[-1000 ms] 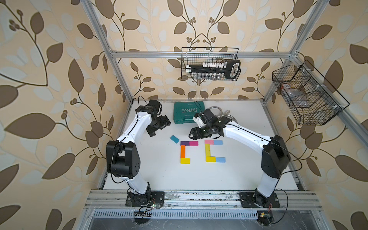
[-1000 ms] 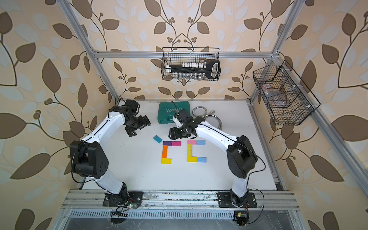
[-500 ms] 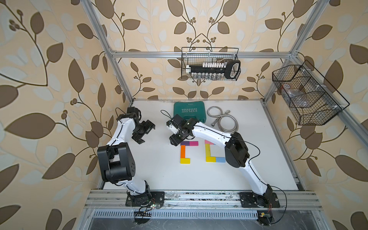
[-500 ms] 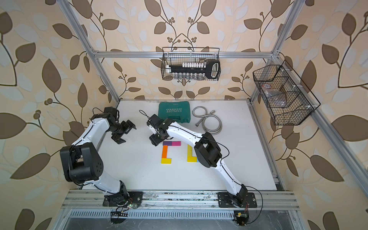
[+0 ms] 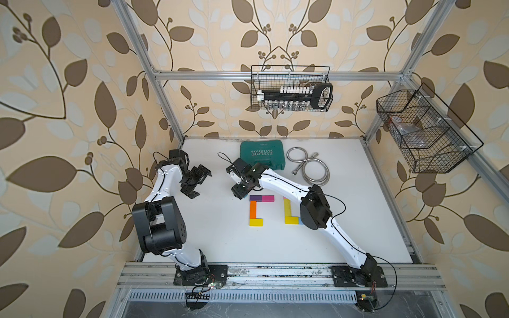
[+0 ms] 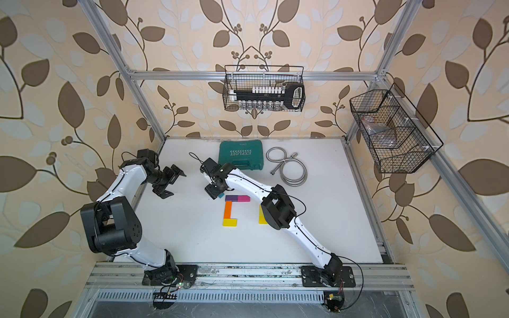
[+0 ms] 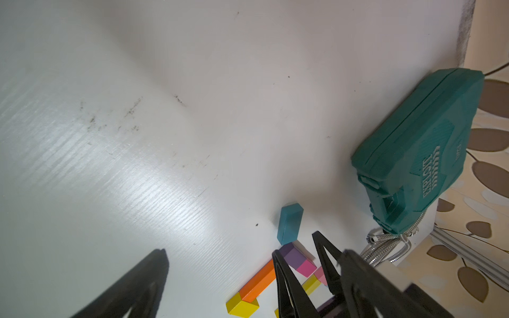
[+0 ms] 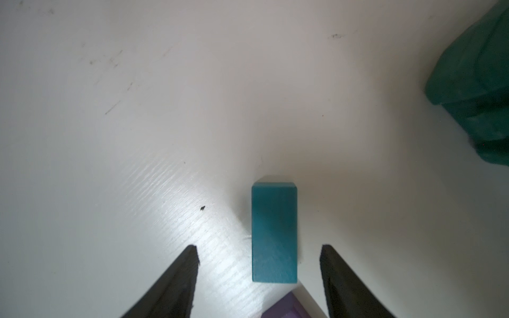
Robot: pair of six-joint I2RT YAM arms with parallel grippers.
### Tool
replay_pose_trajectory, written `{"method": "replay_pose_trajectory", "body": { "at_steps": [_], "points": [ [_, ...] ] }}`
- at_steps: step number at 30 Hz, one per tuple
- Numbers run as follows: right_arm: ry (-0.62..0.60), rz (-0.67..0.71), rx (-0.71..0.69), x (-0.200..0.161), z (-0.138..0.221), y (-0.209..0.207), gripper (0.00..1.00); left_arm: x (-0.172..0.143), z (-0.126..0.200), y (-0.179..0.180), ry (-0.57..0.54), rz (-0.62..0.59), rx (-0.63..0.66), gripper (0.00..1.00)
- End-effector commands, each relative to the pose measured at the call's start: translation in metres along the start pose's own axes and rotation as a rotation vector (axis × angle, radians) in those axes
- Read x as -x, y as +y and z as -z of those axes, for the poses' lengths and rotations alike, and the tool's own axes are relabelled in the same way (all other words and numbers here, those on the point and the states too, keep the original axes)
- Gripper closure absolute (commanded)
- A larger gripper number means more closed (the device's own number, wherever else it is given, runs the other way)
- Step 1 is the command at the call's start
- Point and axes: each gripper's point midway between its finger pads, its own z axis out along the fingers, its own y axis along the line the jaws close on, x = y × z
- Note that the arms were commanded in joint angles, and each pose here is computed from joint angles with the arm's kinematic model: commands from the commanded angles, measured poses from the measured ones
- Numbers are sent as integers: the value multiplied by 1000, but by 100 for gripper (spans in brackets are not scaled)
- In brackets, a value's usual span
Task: Assemble the letter c with building blocks
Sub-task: Pick up the building block from the center of the board.
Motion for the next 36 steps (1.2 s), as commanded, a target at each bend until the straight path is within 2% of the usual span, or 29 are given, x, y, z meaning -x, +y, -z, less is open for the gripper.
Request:
{"method": "replay_pose_trajectory", "body": {
  "at_steps": [1,16,19,22,26,28,32,36],
  "points": [
    [46,0,-26,-12,-15,-8,32,-2,15,-11,-18,-31,-53,1],
    [77,-31,5,-23,-41,-10,44,-7,18,-13,-18,-19,-82,1],
    [79,-31,9,-25,-44,-8,52,-7,19,-13,-20,-18,-82,1],
    [73,-27,11,-23,-42,-6,64,-8,18,-12,-19,-17,-80,1],
    [33,-9,19,-10,-27,1,81,-9,18,-11,-18,-14,-82,1],
    [4,-9,28,-1,-16,4,86,-10,17,-10,-18,-13,-82,1],
    [-68,-39,60,23,15,10,91,-14,17,-8,-10,-13,-85,1],
    [-158,-105,114,47,65,19,95,-19,20,-9,-4,-14,-106,1]
  ]
}}
